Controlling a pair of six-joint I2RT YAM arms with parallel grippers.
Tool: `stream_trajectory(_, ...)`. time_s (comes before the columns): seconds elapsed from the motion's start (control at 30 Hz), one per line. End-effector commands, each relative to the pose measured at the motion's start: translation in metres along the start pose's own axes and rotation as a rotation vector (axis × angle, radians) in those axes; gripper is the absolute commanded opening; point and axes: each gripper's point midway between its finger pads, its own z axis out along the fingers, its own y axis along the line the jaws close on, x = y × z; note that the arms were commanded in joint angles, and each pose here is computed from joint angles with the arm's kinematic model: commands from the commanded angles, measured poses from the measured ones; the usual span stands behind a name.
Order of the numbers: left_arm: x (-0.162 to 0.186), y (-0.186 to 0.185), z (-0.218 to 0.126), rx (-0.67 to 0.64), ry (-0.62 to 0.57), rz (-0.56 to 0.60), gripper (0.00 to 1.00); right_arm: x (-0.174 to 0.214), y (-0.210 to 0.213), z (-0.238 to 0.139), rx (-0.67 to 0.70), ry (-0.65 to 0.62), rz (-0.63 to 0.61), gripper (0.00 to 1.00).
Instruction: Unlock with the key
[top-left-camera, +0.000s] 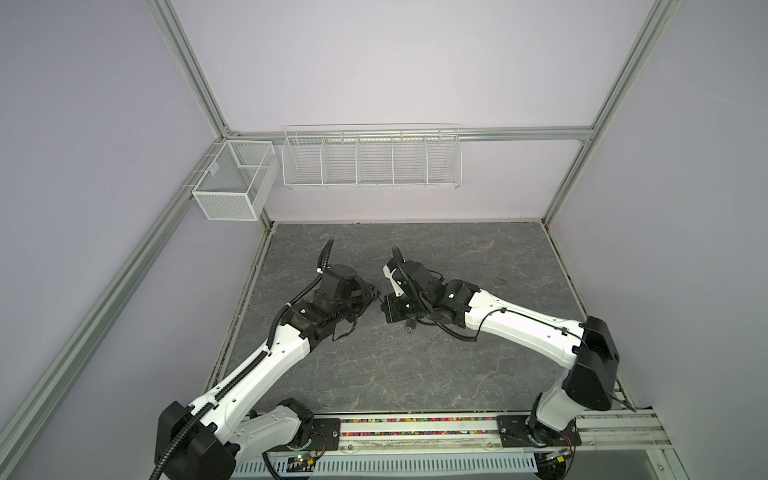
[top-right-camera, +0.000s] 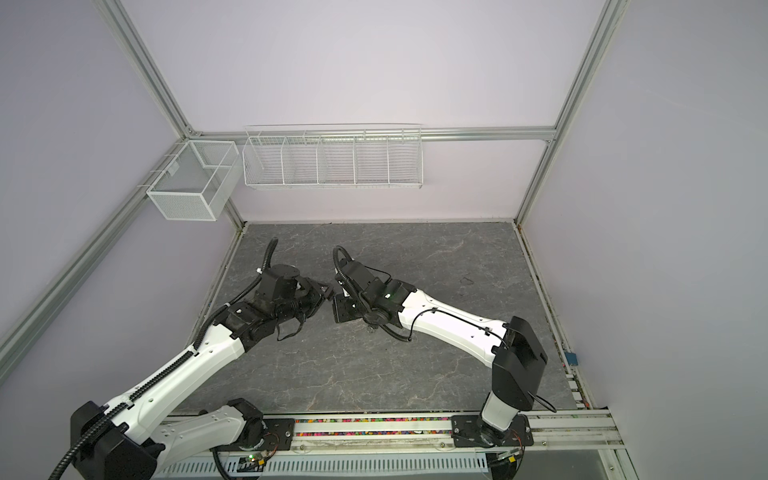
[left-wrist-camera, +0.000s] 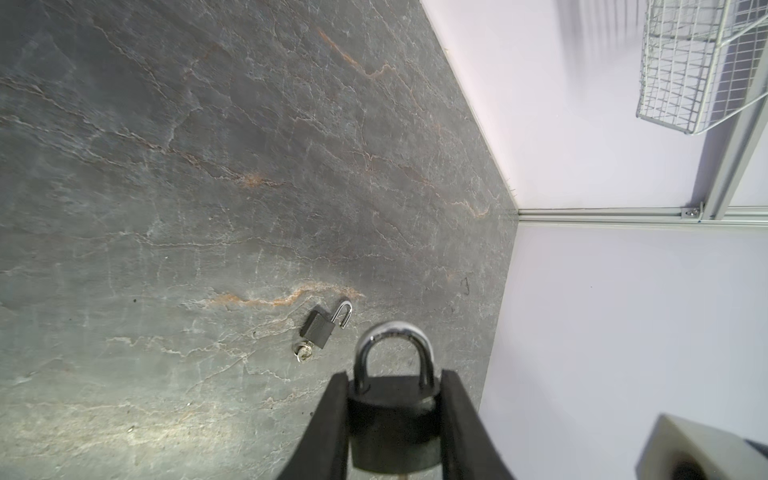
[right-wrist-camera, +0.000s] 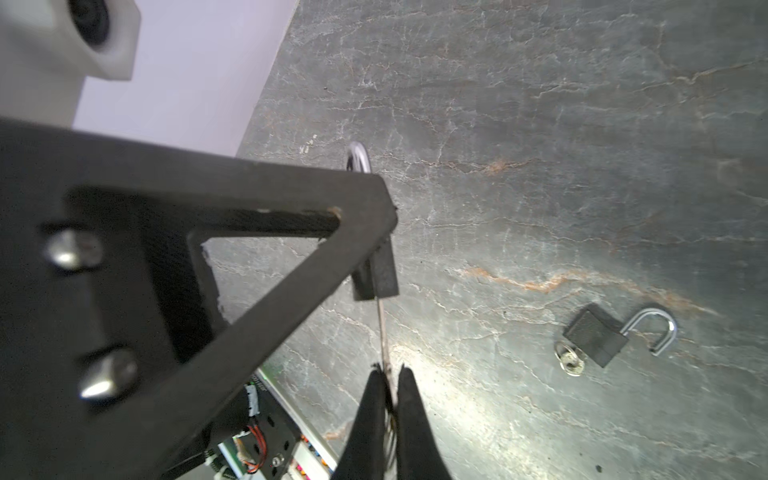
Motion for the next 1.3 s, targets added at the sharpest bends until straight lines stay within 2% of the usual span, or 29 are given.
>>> stream_trajectory(0.0,0.004,0.011,-0.002,-0.036,0.032,-0.029,0.00,-0.016,-0.005,-0.015,0.058,-0.074,-0.070,0.07)
stream_trajectory(0.2,-0.006,0.012,-0.005,-0.033,-0.005,-0.080,0.00,0.011,0.006,0.001,0.000,0.061,-0.040,0.07)
stream_trajectory(0.33,-0.005,0.011,-0.003,-0.024,0.000,-0.104,0.00,0.010,0.021,0.007,-0.063,0.084,0.005,0.07)
stream_trajectory(0.47,-0.005,0.010,-0.003,-0.018,-0.001,-0.114,0.00,0.010,0.021,0.015,-0.062,0.095,0.019,0.07)
stream_trajectory(0.7,-0.007,0.016,-0.006,-0.037,-0.015,-0.107,0.00,-0.003,0.008,0.008,0.008,0.050,0.007,0.07)
stream_trajectory(1.27,-0.007,0.018,-0.006,-0.052,-0.016,-0.095,0.00,-0.019,0.013,0.001,0.012,0.007,0.003,0.07)
